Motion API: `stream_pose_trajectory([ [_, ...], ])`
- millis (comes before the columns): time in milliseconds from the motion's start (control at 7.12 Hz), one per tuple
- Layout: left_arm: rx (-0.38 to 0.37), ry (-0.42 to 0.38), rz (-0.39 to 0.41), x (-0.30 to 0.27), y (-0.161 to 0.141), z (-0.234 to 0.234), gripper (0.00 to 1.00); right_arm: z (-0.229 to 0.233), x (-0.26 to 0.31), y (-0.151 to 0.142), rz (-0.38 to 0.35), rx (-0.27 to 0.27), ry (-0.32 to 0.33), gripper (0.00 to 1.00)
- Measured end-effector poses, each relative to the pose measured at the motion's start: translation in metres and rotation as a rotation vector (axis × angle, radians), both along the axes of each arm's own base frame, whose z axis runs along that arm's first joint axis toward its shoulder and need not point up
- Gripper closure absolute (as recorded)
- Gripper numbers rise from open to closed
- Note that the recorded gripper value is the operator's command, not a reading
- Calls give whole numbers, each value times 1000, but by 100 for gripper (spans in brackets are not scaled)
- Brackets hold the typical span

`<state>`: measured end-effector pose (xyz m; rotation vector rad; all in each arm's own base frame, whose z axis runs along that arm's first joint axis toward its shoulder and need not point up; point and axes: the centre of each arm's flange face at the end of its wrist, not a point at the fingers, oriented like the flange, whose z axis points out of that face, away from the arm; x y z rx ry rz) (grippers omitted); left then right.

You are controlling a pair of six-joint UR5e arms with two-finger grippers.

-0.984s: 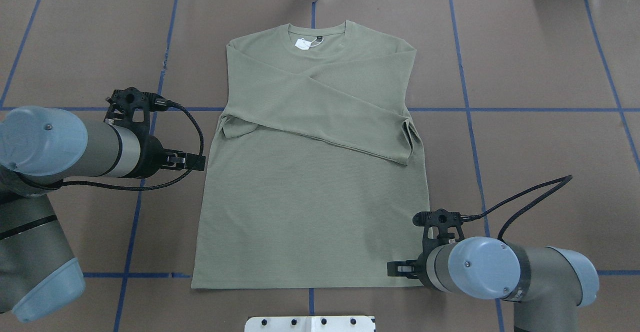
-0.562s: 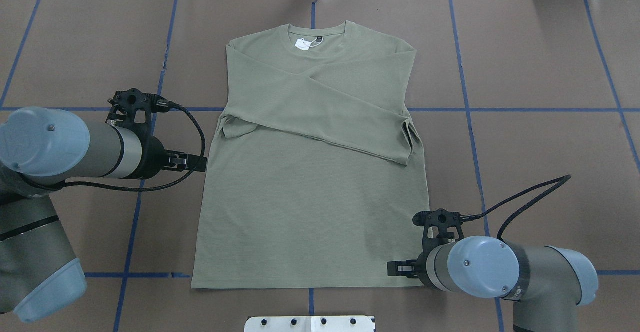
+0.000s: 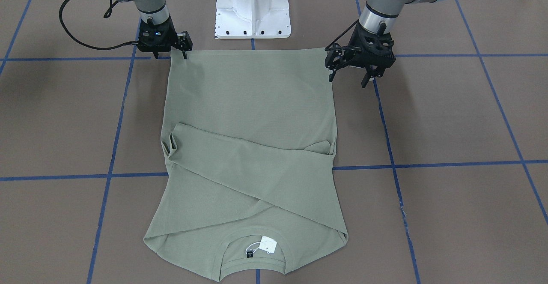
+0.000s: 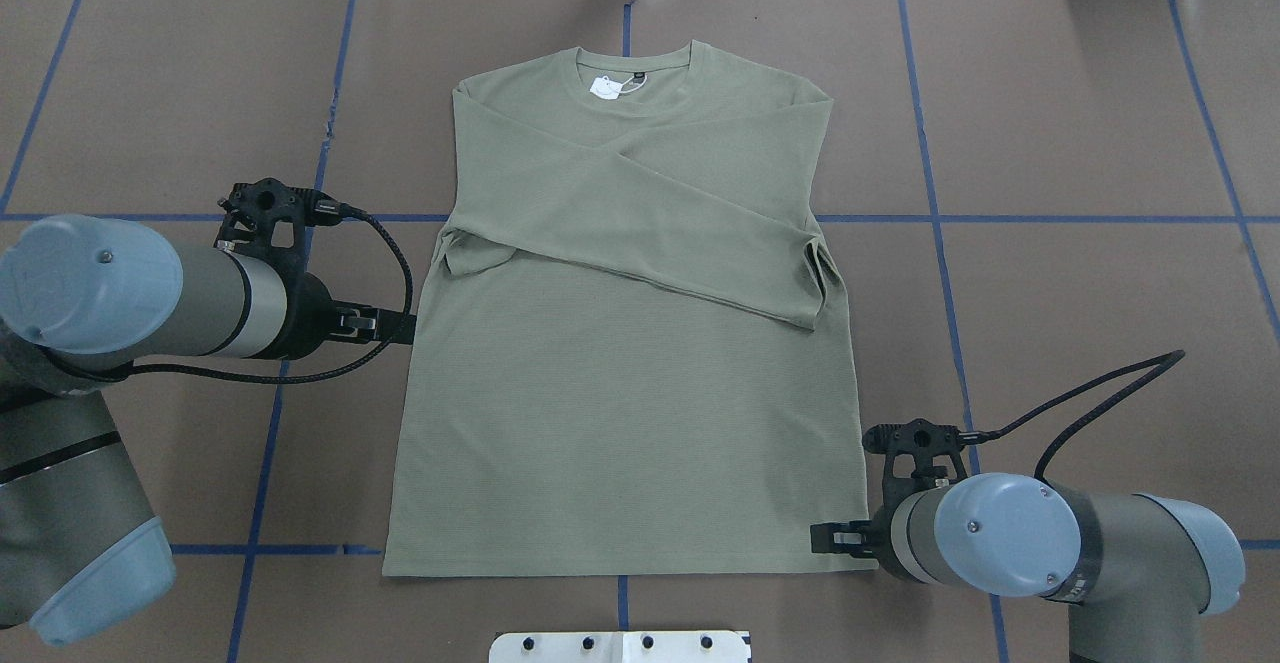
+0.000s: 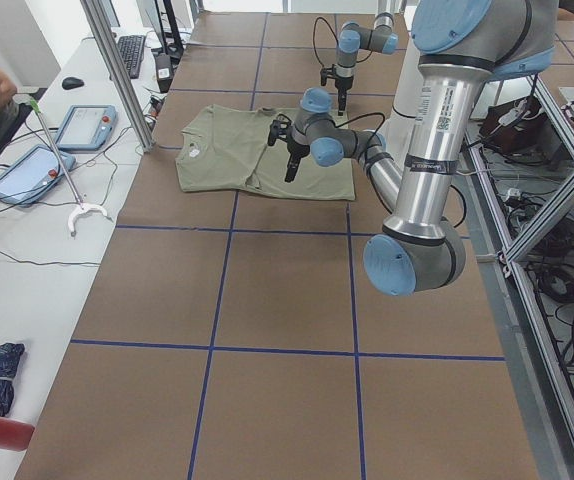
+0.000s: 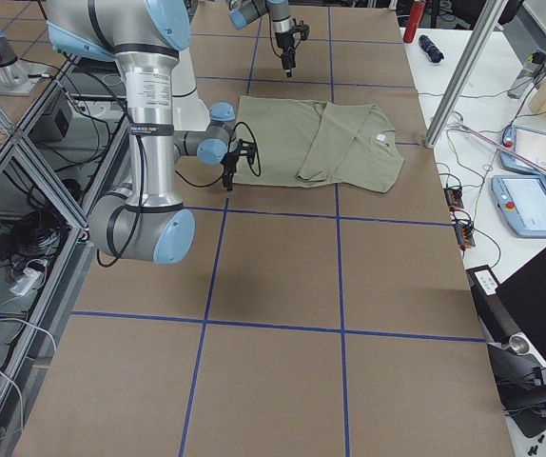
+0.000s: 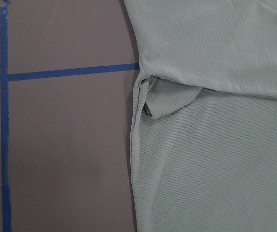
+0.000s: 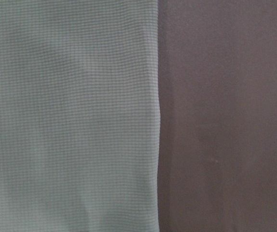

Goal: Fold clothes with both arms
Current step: 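Position both grippers at the shirt's side edges near the hem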

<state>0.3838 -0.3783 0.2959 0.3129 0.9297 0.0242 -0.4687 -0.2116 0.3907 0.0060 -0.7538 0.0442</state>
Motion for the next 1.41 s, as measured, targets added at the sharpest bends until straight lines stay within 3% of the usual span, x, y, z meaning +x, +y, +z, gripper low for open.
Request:
stream_pose_trajectory([
  [141,0,0,1,0,0,0,0,0,0,1,-1,-1,1,24],
  [562,4,0,1,-1,0,0,0,-4,-2,2,-9,-5,-10,94],
  [703,4,0,1,-1,0,0,0,-5,-2,3,-12,-8,-11,100],
  [1405,1,-2,0,-1,0,1,0,-15,1,3,-3,-12,-33,100],
])
